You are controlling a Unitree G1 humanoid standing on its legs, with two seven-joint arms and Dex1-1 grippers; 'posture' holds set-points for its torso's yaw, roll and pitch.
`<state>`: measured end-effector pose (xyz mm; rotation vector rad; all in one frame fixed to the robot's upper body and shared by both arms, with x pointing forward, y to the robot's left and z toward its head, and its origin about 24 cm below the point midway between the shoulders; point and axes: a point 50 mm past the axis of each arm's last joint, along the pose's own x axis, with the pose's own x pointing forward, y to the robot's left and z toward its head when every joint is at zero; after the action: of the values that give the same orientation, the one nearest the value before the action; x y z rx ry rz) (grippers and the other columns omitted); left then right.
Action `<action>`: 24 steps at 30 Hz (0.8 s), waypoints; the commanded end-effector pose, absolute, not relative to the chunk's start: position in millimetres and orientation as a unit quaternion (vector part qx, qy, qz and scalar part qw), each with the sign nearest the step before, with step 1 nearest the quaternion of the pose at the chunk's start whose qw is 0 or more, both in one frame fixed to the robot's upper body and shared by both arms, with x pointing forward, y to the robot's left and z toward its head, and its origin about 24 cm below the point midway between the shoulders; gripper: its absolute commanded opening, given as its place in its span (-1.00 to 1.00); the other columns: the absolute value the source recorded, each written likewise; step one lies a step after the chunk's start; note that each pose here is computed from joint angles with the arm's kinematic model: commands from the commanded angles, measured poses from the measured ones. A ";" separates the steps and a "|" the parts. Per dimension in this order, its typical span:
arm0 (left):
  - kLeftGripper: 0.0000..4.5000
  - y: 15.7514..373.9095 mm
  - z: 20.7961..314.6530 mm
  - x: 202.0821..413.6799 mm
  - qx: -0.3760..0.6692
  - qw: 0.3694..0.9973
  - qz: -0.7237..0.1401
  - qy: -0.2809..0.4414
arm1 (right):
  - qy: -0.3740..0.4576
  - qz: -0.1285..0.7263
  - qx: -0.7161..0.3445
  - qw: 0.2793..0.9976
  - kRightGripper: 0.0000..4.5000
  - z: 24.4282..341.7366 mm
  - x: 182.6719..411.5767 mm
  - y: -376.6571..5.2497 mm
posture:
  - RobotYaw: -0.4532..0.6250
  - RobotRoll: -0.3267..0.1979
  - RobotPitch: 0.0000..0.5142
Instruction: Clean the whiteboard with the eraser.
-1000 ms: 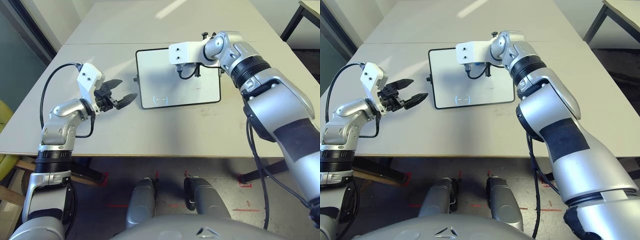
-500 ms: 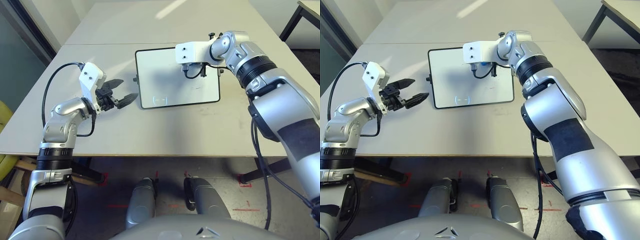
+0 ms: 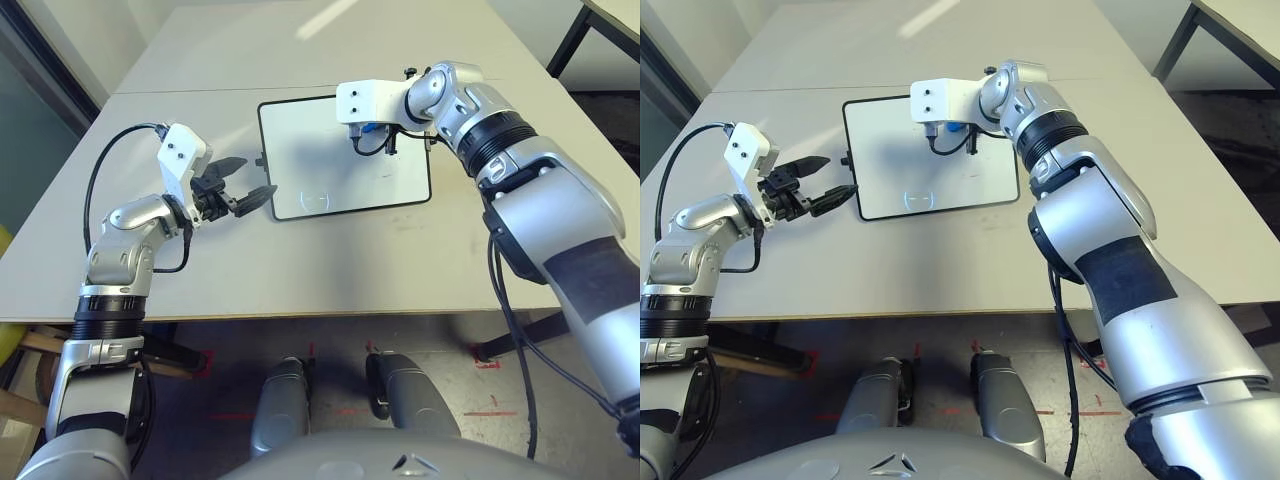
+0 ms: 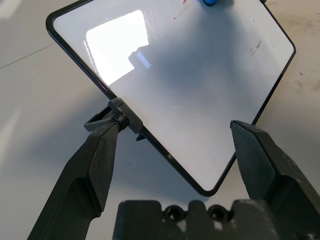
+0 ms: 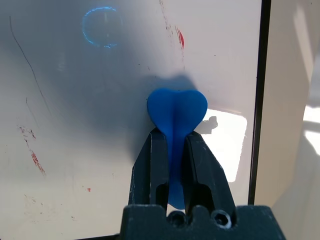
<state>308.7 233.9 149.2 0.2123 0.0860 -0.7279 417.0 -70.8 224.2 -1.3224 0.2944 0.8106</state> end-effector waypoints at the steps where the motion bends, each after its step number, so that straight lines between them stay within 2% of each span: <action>1: 1.00 234.4 149.7 305.2 0.107 0.929 -0.351 0.040 | 0.134 0.379 -0.589 0.701 -0.93 221.1 414.9 -61.1 | -0.05 0.25 -0.68; 24: 1.00 235.6 147.1 293.3 0.101 0.939 -0.329 0.032 | 0.103 0.370 -0.595 0.706 -0.93 227.9 413.6 -44.0 | 0.11 0.25 -0.74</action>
<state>295.5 237.1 148.4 0.2195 0.0652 -0.6690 414.7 -50.5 222.5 -1.3257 0.2545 0.8188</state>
